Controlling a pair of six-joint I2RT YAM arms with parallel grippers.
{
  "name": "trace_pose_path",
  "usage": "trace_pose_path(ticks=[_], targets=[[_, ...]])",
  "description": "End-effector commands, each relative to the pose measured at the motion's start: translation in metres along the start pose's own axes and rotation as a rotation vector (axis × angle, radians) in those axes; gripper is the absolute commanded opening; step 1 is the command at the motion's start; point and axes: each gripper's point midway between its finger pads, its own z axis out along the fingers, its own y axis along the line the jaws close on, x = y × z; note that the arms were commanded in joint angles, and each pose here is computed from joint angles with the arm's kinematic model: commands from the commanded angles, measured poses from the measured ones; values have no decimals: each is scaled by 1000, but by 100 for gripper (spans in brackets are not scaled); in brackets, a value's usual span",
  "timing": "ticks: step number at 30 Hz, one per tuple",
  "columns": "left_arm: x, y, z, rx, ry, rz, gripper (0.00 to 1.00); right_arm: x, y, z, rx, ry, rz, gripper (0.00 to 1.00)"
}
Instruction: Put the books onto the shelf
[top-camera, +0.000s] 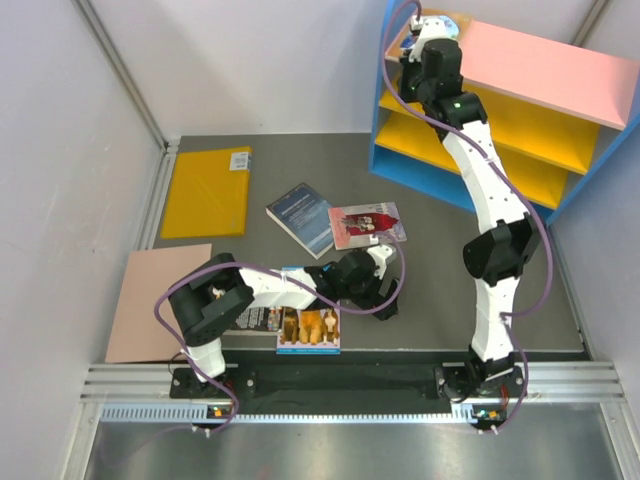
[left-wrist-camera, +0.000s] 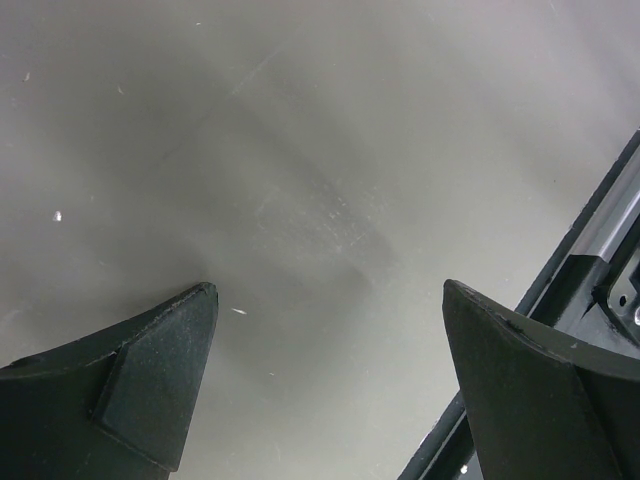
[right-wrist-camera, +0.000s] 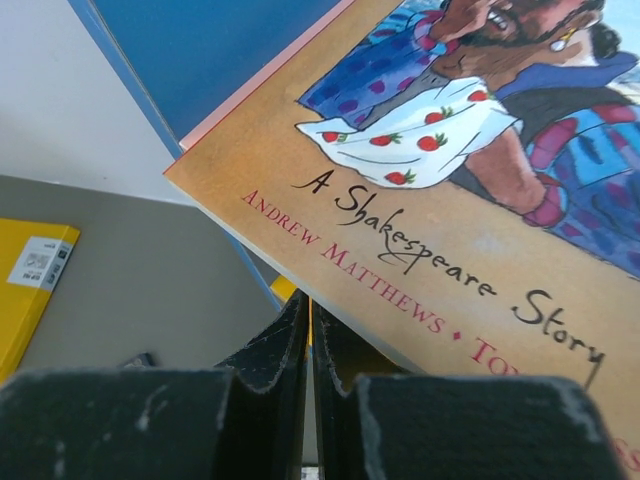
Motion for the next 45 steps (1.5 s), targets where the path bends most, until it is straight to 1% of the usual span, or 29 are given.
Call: trace_pose_path(ticks=[1,6,8,9,11,14,15,17,19,20,21,22,24,25,27,28,30,31,35,36,37,38,39,40,41,42,43,44,45], targets=[[25,13,3,-55,90,-5,99,-31,21,-2,-65,-104,14,4],[23,12,3,-50,85,0,99,-35,30,-8,-107,-110,-10,4],[20,10,1,-48,77,4,99,-30,34,-17,-119,-92,-19,4],[17,7,-1,-38,70,16,99,-26,40,-21,-151,-79,-20,4],[10,4,-5,-31,54,27,99,-11,46,-38,-176,-35,-28,5],[-10,-2,-20,-34,-2,49,99,21,50,-62,-199,42,-18,5],[-23,-7,-29,-26,-38,62,99,30,52,-69,-210,61,-10,5],[-36,-6,-41,-59,-77,72,99,57,49,-88,-211,115,1,5],[-63,-12,-57,-64,-147,84,99,82,47,-107,-218,168,12,6],[-63,-4,-63,-113,-136,83,99,90,45,-113,-213,186,23,7],[-77,-6,-71,-117,-164,89,99,99,47,-119,-227,204,42,8],[-84,1,-76,-136,-175,79,99,117,47,-129,-233,237,51,8],[-94,13,-88,-184,-182,49,99,134,51,-140,-255,274,83,9],[-102,28,-94,-210,-195,20,99,150,51,-148,-255,306,90,10],[-106,41,-103,-216,-202,-36,99,170,52,-154,-253,346,111,14],[-113,62,-110,-237,-224,-81,99,190,50,-159,-248,381,121,15],[-114,79,-115,-227,-236,-143,99,205,51,-161,-245,396,134,17],[-121,94,-119,-233,-259,-173,99,222,51,-164,-244,429,136,18],[-123,124,-115,-251,-245,-225,99,251,49,-164,-234,476,146,23],[-126,127,-113,-248,-248,-233,99,253,51,-162,-239,475,166,25],[-128,133,-112,-244,-246,-247,99,264,52,-163,-240,500,184,27],[-127,138,-105,-241,-237,-256,99,269,54,-164,-234,514,232,28],[-132,140,-103,-234,-243,-263,99,270,61,-163,-264,510,262,30],[-135,145,-102,-234,-248,-275,99,279,63,-166,-265,531,294,31],[-133,148,-94,-222,-234,-286,99,283,67,-169,-263,541,364,32],[-139,150,-93,-216,-243,-287,99,277,76,-168,-308,508,413,36],[-141,155,-91,-217,-243,-293,99,288,79,-176,-324,521,459,38],[-138,160,-84,-219,-226,-288,99,288,85,-180,-330,526,547,40],[-149,161,-83,-219,-240,-275,99,279,92,-179,-377,483,589,44]])
